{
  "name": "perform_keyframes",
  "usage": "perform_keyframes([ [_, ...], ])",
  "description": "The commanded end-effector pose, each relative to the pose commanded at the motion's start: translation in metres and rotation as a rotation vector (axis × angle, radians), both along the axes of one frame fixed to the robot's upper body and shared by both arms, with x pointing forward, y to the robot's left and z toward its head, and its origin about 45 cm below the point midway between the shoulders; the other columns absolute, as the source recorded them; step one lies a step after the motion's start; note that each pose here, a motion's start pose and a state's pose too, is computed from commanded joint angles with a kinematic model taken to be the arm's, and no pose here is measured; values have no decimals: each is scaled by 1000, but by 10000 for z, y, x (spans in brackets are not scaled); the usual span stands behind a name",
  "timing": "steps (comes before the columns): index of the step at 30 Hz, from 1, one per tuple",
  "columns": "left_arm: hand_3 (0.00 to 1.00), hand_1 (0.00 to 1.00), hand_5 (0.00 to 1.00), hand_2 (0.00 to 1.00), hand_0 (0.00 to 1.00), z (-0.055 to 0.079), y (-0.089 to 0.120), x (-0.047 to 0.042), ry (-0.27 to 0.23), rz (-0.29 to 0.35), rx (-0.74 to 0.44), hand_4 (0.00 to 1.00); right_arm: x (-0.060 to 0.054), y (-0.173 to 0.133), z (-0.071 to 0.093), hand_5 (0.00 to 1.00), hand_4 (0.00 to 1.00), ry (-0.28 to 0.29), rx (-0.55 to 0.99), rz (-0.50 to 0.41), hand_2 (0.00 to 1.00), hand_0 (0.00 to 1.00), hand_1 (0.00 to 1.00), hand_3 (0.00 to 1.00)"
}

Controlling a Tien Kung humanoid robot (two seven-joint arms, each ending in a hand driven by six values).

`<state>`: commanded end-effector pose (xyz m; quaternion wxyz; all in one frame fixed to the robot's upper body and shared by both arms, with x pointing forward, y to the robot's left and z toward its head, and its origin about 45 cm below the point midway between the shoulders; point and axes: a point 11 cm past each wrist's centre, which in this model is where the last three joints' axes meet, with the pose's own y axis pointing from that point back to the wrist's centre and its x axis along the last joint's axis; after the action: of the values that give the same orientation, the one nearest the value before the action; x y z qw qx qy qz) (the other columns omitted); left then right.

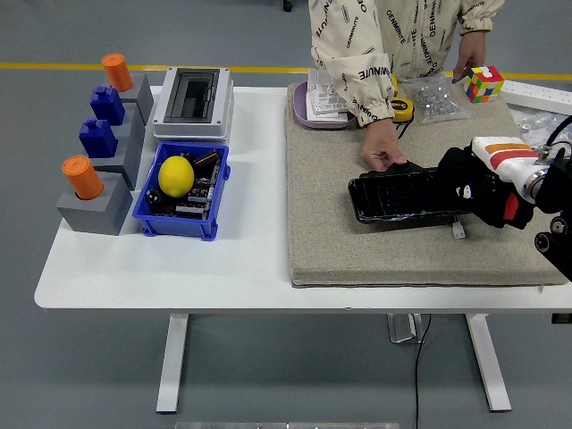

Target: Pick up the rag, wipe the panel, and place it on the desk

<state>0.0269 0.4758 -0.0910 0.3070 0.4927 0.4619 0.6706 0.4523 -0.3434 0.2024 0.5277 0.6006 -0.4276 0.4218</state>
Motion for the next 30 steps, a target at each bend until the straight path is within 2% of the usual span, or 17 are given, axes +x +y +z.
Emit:
perform_keyframes([
  [5,567,698,478,747,650,2,7,-10,3,2,2,600,-22,-351,29,2,780,-7,-17,-82,330,199,275,286],
  [12,567,698,478,747,650,-3,-4,-9,2,1,-1,600,-38,-526,61,2,780,-14,-26,-122,330,199,275,285],
  [20,566,698,478,747,651,-1,0,-13,2,1,0,600,-15,-433,83,2,781,-20,-24,-100,330,199,275,285],
  [30,567,698,478,747,650,3,11,-17,3,2,2,600,64,-134,108,2,782,-26,-14,-40,330,199,275,285],
])
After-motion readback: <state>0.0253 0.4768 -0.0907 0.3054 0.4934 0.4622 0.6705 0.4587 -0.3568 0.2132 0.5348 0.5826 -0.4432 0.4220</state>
